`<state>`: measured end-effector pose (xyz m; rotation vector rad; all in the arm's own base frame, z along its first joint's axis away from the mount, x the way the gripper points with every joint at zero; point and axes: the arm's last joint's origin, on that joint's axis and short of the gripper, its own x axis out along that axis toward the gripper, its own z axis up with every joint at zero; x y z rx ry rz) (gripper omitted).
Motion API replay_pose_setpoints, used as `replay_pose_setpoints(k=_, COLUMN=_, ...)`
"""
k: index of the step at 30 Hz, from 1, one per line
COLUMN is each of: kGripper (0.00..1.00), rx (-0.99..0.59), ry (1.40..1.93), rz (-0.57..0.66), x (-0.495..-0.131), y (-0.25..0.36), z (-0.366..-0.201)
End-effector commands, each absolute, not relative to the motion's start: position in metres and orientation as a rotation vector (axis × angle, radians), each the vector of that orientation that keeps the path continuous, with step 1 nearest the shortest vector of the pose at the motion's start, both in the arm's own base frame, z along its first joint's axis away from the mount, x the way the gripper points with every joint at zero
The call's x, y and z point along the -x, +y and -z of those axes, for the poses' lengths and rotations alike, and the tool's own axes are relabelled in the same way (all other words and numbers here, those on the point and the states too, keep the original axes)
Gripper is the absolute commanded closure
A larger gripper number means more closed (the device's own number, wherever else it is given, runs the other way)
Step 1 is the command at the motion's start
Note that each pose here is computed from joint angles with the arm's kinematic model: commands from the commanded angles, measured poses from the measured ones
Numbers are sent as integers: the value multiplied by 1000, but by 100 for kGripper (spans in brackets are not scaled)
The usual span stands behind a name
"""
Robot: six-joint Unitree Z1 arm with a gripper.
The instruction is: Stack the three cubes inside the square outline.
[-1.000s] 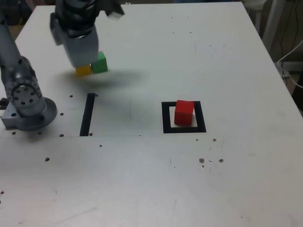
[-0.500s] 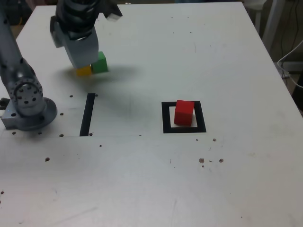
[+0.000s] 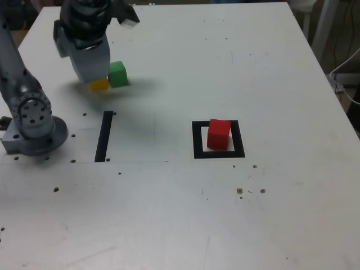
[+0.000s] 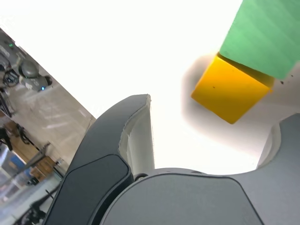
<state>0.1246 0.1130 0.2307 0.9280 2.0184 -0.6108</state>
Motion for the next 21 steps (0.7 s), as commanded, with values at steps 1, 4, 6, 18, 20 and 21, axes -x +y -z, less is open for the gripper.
replay_pose_setpoints(k=1, kGripper=14, rx=-964, ry=2003, rz=637, x=-125, y=109, z=-231)
replay_pose_setpoints(k=4, kGripper=14, rx=-992, ry=1993, rz=667, x=-126, y=107, z=-230)
replay_pose_setpoints(k=6, kGripper=14, rx=-998, ry=1991, rz=680, x=-127, y=107, z=-228)
replay_pose_setpoints(k=18, kGripper=14, rx=-980, ry=1996, rz=665, x=-127, y=111, z=-219)
replay_pose_setpoints(k=20, kGripper=15, rx=-974, ry=1993, rz=653, x=-127, y=112, z=-219)
replay_pose_setpoints(k=21, kGripper=15, rx=-971, ry=1990, rz=649, x=-127, y=113, z=-219)
